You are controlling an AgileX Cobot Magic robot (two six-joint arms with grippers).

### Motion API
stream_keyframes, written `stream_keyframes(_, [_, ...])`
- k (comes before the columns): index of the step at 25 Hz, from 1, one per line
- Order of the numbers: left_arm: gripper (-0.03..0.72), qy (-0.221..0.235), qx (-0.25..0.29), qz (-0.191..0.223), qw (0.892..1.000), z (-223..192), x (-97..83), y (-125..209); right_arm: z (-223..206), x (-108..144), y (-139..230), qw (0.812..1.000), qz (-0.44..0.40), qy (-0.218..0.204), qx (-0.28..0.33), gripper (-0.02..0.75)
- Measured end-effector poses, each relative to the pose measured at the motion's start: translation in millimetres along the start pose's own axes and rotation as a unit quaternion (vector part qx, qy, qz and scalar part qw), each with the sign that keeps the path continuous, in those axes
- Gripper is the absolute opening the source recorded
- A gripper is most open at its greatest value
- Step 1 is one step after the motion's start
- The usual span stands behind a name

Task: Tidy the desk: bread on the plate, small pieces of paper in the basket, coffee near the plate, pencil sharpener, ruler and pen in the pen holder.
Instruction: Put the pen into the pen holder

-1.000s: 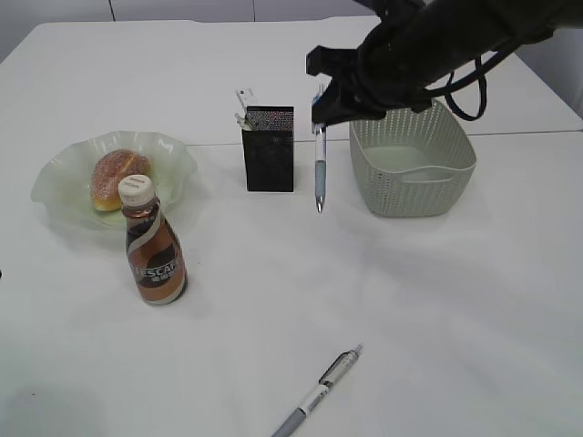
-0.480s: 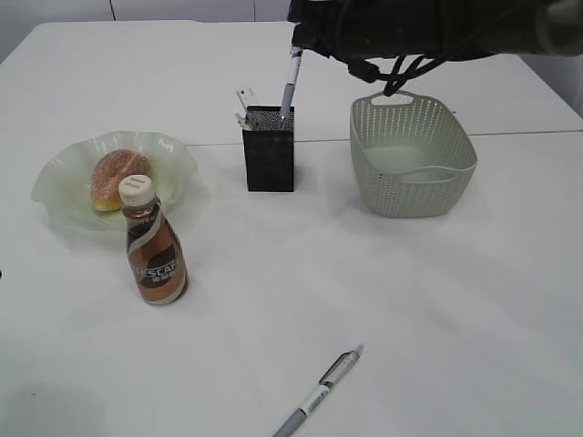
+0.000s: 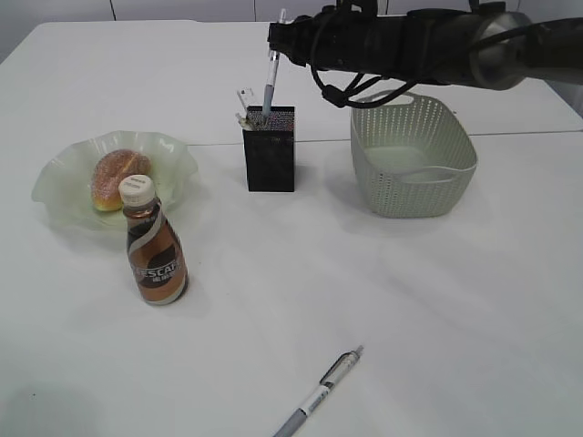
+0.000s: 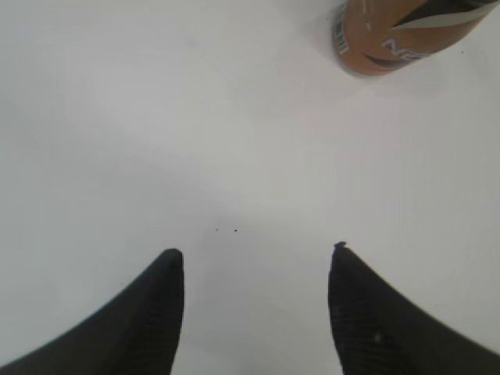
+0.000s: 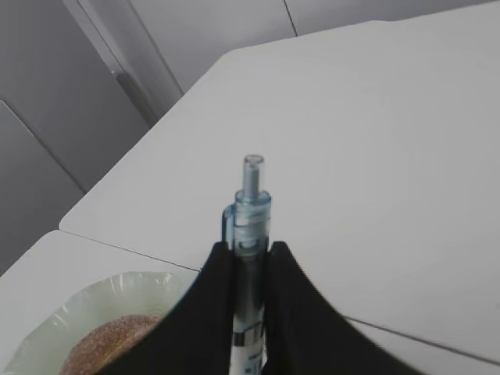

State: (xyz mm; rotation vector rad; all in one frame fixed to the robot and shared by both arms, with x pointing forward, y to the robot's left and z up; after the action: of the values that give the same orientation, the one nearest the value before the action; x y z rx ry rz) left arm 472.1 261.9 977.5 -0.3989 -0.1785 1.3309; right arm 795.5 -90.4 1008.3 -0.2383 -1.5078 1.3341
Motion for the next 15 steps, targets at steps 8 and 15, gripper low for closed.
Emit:
stream_keyframes(8, [0.433,-0.009,0.002,-0.008,1.000,0,2.5,1,-5,9,-18,0.996,0.084,-0.019,-0.027,0.051])
stream_keyframes(15, [0.433,-0.009,0.001,-0.008,1.000,0,2.6,0,-21,-20,14,0.996,0.089,0.001,0.002,0.066])
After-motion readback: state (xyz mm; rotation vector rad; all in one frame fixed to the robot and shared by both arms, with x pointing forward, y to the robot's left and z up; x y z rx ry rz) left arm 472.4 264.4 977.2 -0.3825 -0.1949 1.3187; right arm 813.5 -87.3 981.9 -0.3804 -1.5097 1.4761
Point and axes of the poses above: a point on each arm's last joint axis where the gripper is mounted, z pointing back along that axis away from the gripper, x along the wrist's bending axis when the last joint is at zero, y = z × x, the point moved 5 cm from there along -z, pointing out along that axis toward the gripper, and after that the axes turned 14 degrees about -z, right-handed, at the moved point
